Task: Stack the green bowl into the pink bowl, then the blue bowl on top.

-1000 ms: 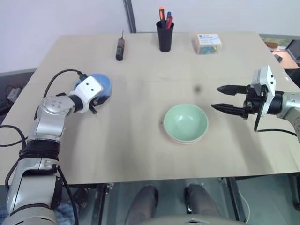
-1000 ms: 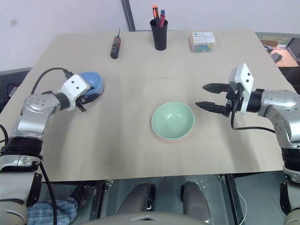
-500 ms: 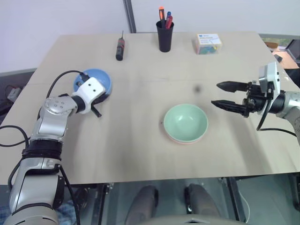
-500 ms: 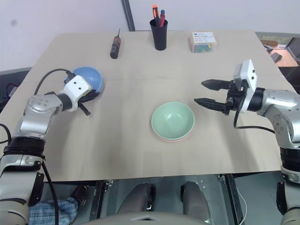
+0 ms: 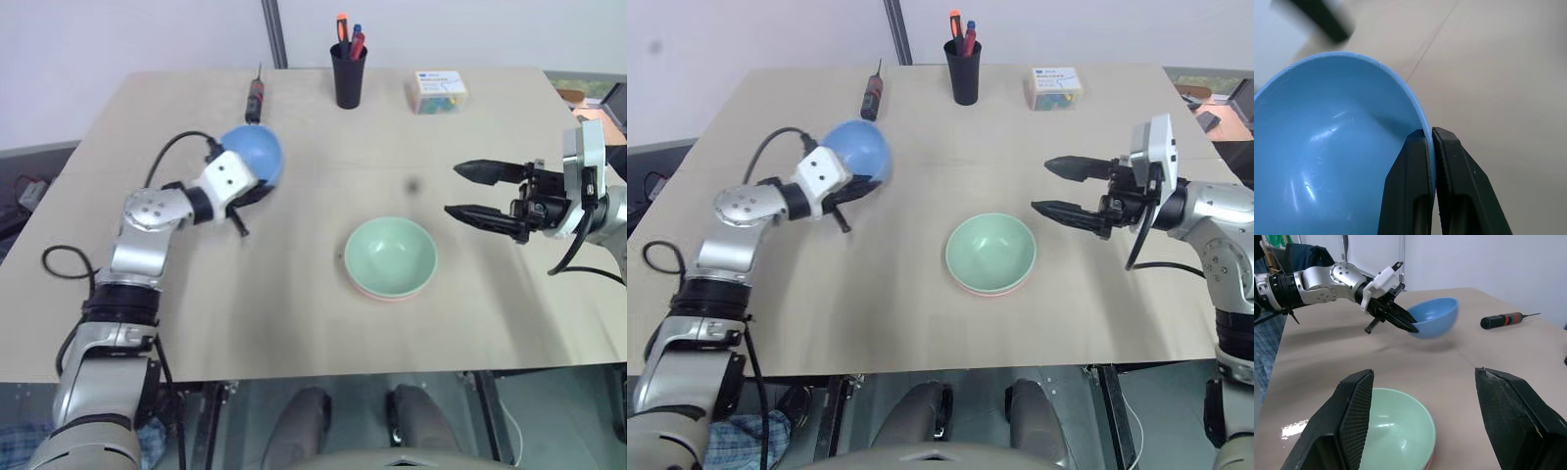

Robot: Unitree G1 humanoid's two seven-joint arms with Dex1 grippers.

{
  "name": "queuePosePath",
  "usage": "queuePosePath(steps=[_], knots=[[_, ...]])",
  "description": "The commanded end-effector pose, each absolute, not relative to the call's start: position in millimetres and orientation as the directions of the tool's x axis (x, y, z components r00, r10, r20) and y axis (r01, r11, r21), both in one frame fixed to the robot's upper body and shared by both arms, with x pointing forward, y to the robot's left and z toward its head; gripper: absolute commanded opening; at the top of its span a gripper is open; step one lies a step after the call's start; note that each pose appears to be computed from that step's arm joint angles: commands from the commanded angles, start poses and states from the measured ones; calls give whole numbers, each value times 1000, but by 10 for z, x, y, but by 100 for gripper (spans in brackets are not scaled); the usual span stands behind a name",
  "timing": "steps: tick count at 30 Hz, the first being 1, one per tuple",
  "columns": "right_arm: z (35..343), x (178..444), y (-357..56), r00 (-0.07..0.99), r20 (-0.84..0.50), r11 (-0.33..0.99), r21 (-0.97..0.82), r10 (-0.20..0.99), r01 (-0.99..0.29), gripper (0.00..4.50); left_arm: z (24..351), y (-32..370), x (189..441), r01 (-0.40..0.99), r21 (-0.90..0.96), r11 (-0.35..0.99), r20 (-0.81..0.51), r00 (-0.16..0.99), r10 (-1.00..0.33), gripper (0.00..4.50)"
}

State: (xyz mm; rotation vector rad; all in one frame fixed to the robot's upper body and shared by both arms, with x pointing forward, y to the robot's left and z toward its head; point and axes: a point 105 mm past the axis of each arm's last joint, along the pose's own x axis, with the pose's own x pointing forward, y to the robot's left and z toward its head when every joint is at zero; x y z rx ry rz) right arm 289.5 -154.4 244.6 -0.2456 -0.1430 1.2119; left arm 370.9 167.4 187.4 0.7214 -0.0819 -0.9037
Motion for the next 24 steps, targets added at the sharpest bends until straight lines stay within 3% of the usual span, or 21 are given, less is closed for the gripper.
queuePosePath(steps=[1,5,11,14,19,24], knots=[[2573,2831,-1556,346,-3,326,-330,938,-886,346,2133,1267,3428,719,657,227,-163,429,-888,18],[2559,2820,-1553,350,2,331,-328,937,-885,346,2256,937,3007,775,632,12,-140,129,-982,18],[2530,2808,-1552,352,-1,333,-324,936,-886,346,2298,742,2712,733,644,-220,-198,-118,-973,18],[2524,2807,-1561,359,-2,339,-324,933,-883,346,2264,703,2599,713,628,-313,-239,-206,-949,18],[2519,2791,-1575,371,0,351,-322,929,-879,346,2248,658,2559,703,621,-346,-244,-245,-938,18],[2509,2787,-1591,382,-4,361,-321,924,-876,346,2238,617,2579,714,616,-334,-225,-247,-943,161]])
